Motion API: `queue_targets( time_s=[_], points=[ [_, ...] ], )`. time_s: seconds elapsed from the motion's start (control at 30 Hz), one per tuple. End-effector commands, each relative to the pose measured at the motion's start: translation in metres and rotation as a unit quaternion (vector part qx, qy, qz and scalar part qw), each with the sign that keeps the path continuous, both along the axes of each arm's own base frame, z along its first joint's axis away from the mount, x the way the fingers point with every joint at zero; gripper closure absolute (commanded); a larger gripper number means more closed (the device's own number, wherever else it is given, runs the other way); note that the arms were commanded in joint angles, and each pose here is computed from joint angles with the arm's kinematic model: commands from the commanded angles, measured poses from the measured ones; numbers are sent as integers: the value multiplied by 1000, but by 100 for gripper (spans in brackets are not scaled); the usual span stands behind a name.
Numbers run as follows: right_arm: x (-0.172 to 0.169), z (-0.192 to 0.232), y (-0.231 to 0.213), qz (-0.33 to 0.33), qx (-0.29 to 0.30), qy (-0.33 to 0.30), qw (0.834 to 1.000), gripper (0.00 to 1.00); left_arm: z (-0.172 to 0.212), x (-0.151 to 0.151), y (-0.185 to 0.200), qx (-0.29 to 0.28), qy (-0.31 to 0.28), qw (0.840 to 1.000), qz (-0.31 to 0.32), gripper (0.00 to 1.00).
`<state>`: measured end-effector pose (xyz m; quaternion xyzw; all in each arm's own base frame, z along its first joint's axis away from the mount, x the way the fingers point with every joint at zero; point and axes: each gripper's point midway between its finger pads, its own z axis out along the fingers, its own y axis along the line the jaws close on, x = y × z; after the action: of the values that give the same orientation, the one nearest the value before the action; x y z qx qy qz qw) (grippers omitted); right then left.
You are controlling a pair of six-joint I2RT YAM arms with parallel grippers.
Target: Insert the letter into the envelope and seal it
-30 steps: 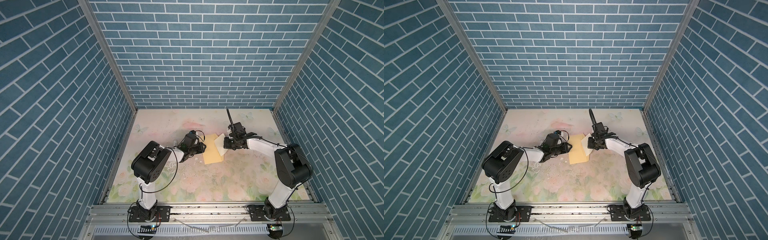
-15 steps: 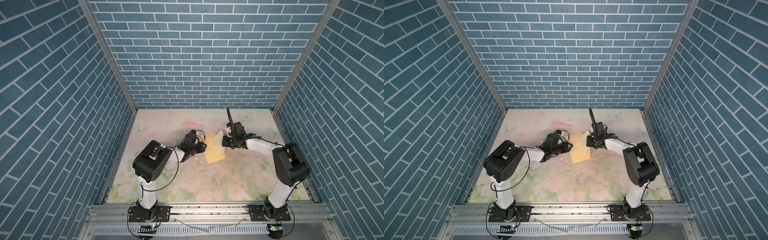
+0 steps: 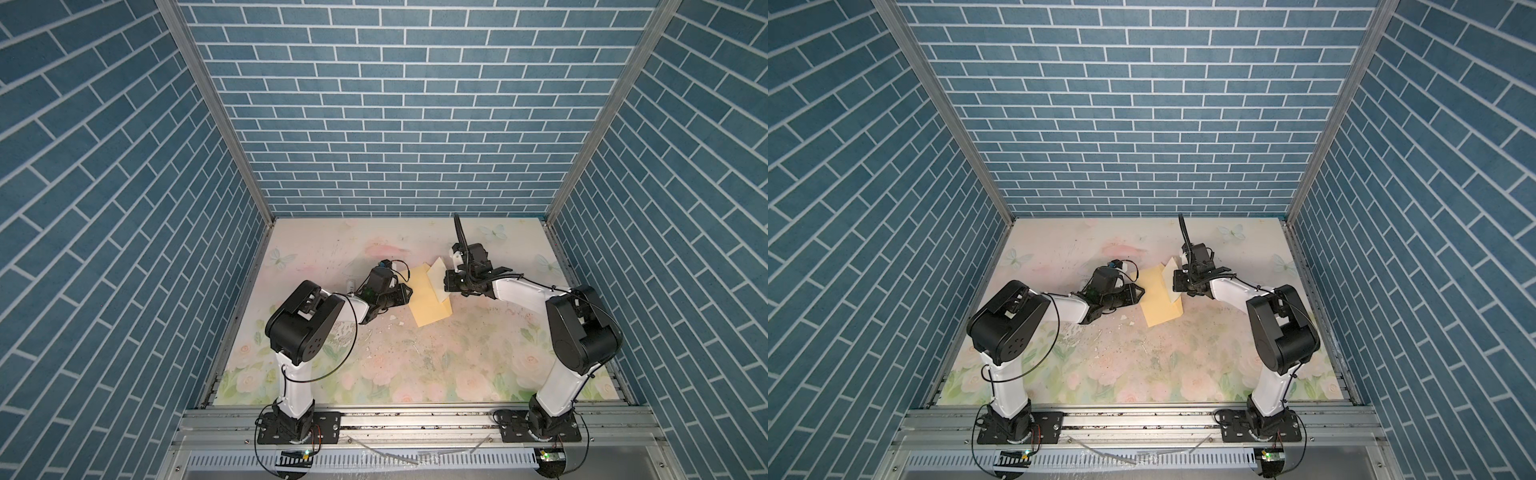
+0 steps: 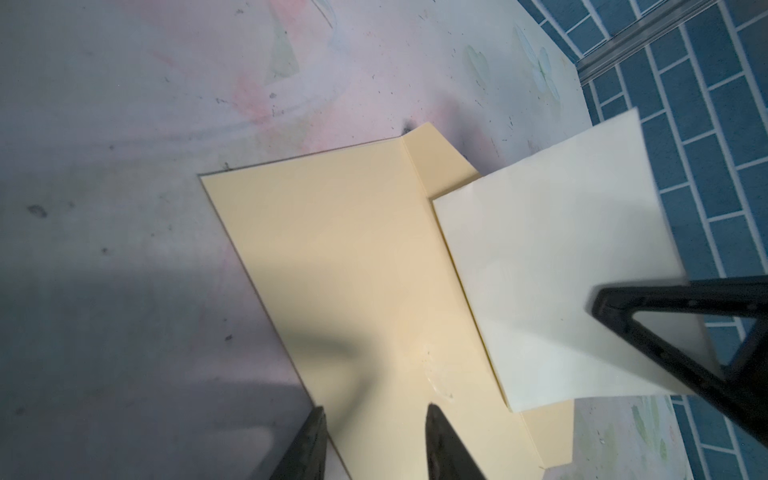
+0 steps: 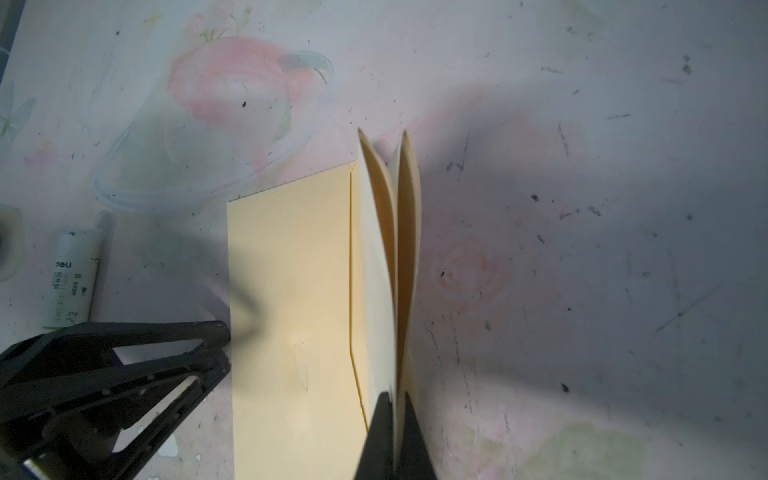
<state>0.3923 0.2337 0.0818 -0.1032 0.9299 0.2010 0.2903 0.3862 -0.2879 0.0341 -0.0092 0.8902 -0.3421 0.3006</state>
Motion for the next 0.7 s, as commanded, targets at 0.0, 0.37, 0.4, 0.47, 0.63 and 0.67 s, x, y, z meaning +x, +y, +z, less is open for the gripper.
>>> queue_targets(
  time_s=[0.0, 0.37, 0.4, 0.47, 0.63, 0.67],
  points=[
    [6, 25, -8, 25, -39, -42, 998, 100, -13, -4, 6, 17, 14, 1000, 0, 60],
    [11, 16, -15, 109, -120, 25, 986, 100, -10, 5, 6, 28, 9, 1000, -6, 60],
    [12, 17, -15, 115, -116, 33, 986, 100, -10, 6, 6, 30, 8, 999, -8, 60],
    [12, 17, -15, 125, -110, 47, 985, 100, -10, 9, 6, 33, 8, 999, -8, 61],
    [10, 15, -20, 137, -103, 72, 983, 100, -11, 16, 7, 42, 8, 999, -10, 62],
    [10, 15, -22, 137, -103, 75, 982, 100, -10, 17, 7, 43, 8, 999, -10, 62]
  ],
)
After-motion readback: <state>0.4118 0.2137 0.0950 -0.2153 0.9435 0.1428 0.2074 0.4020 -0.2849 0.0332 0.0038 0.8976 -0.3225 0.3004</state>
